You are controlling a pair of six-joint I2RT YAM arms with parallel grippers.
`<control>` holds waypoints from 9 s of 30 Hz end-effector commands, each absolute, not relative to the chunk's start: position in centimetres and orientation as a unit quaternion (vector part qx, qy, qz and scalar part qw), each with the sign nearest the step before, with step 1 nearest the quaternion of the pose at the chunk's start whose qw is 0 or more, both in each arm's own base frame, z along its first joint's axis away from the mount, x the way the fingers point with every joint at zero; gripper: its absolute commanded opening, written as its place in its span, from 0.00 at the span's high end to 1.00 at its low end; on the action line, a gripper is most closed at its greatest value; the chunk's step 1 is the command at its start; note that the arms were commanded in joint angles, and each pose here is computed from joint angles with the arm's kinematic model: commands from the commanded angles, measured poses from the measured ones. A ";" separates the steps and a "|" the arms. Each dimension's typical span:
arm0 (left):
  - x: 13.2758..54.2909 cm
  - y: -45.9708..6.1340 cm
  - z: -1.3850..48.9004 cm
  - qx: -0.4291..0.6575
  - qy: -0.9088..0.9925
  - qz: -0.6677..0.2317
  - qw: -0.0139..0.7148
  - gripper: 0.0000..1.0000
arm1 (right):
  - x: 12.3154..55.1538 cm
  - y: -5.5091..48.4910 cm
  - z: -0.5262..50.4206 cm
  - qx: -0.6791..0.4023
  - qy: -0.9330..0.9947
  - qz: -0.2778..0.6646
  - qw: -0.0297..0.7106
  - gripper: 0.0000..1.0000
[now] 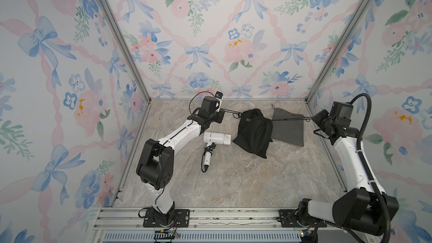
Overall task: Pack away hair dryers
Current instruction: Place the drawstrings on both sides at the center of the board, then adjust the drawstring bag at the center of the board, then pick up the hair dryer from the center of the board, then fold the hair dryer.
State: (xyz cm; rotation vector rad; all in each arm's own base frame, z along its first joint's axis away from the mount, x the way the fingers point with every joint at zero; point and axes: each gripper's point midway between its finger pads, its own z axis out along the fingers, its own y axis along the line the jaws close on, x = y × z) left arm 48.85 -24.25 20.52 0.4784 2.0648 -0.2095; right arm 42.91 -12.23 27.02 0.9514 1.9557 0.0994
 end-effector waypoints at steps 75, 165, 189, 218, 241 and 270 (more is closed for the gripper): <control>35.6 -10.7 16.8 -0.006 0.889 -0.187 0.419 0.04 | 44.0 15.2 24.5 -0.021 0.891 0.120 0.438 0.12; 25.5 -36.7 31.6 0.515 0.629 -0.032 0.581 0.77 | 28.0 14.4 38.0 -0.187 0.792 0.353 0.463 0.02; 24.3 -37.4 35.6 0.512 0.584 -0.049 0.628 0.73 | 30.4 18.1 37.4 -0.237 0.783 0.423 0.390 0.07; 29.7 -37.8 39.4 0.452 0.595 -0.108 0.656 0.76 | 31.8 20.0 37.1 -0.233 0.781 0.443 0.374 0.63; 29.6 -37.9 43.0 0.316 0.629 -0.276 0.654 0.76 | 35.2 22.1 42.8 -0.079 0.681 0.473 0.553 0.71; 28.7 -40.0 43.1 0.261 0.608 -0.396 0.637 0.72 | 36.5 22.1 43.6 0.029 0.579 0.502 0.642 0.72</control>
